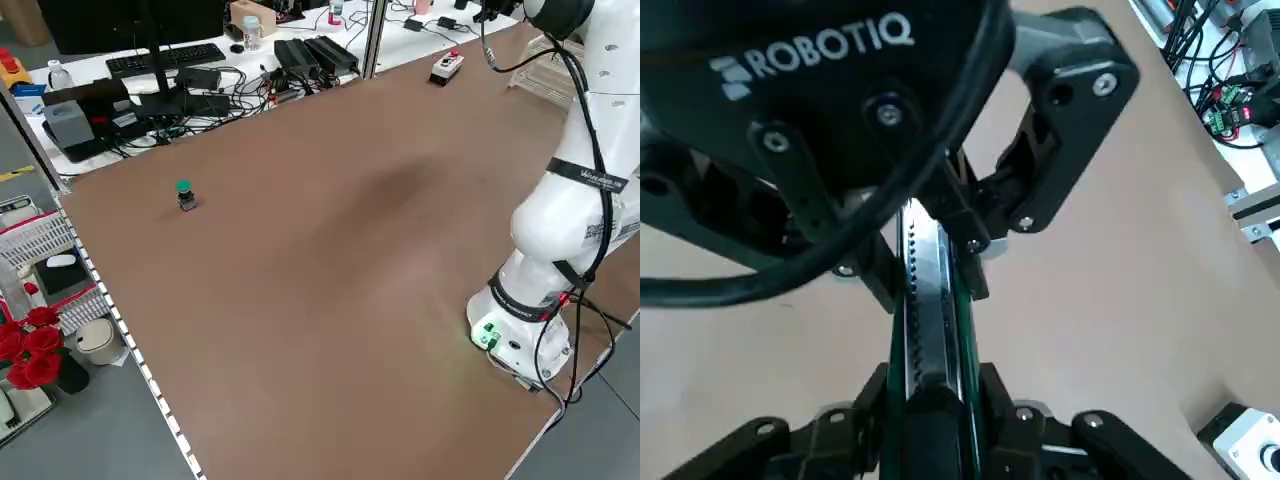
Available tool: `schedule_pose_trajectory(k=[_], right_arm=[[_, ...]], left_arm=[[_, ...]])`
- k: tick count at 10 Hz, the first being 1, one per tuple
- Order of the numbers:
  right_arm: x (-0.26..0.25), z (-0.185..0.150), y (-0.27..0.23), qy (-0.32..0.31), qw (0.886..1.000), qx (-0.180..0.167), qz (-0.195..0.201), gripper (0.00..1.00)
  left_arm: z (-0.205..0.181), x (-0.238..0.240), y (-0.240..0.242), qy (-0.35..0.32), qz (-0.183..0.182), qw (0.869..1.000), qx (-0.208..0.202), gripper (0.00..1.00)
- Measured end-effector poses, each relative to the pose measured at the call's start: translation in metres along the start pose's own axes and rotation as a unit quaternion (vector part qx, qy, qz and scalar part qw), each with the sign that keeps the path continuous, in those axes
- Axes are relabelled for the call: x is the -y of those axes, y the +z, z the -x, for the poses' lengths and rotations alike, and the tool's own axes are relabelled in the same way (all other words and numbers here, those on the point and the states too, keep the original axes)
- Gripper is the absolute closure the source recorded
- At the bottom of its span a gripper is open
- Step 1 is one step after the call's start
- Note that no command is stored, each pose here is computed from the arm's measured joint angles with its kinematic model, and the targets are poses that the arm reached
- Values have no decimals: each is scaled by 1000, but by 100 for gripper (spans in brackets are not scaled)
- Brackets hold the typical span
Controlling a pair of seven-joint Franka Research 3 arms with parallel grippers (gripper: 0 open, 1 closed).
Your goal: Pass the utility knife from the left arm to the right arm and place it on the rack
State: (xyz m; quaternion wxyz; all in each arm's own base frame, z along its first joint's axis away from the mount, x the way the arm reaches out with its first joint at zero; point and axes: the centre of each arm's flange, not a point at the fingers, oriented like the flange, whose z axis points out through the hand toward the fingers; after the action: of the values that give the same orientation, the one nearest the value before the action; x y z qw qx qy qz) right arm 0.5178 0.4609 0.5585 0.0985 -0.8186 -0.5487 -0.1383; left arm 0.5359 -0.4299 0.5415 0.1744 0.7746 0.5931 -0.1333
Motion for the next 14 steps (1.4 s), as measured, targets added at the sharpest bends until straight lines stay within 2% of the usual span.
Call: schedule_pose_trajectory(k=[5,9,10,11,12,14], right_arm=[[-1,2,-9,33,999,10,-5,61],[-19,12,-22,64,998,13,3,61],[-19,12,-22,66,998,14,3,61],[-19,16,-23,83,996,25,2,61],[-22,25,-30,128,991,45,3,61],[-51,62,-54,247,965,77,36,61]], left_arm=[[7,1,-4,7,4,1000,5,64],[1,-6,-19,0,14,1000,7,11],[-1,-7,-25,-1,18,1000,6,0],[-6,-8,-36,-5,22,1000,3,0],[-24,-13,-52,-14,27,1000,-3,0],[-80,-24,-90,8,33,999,-20,0]])
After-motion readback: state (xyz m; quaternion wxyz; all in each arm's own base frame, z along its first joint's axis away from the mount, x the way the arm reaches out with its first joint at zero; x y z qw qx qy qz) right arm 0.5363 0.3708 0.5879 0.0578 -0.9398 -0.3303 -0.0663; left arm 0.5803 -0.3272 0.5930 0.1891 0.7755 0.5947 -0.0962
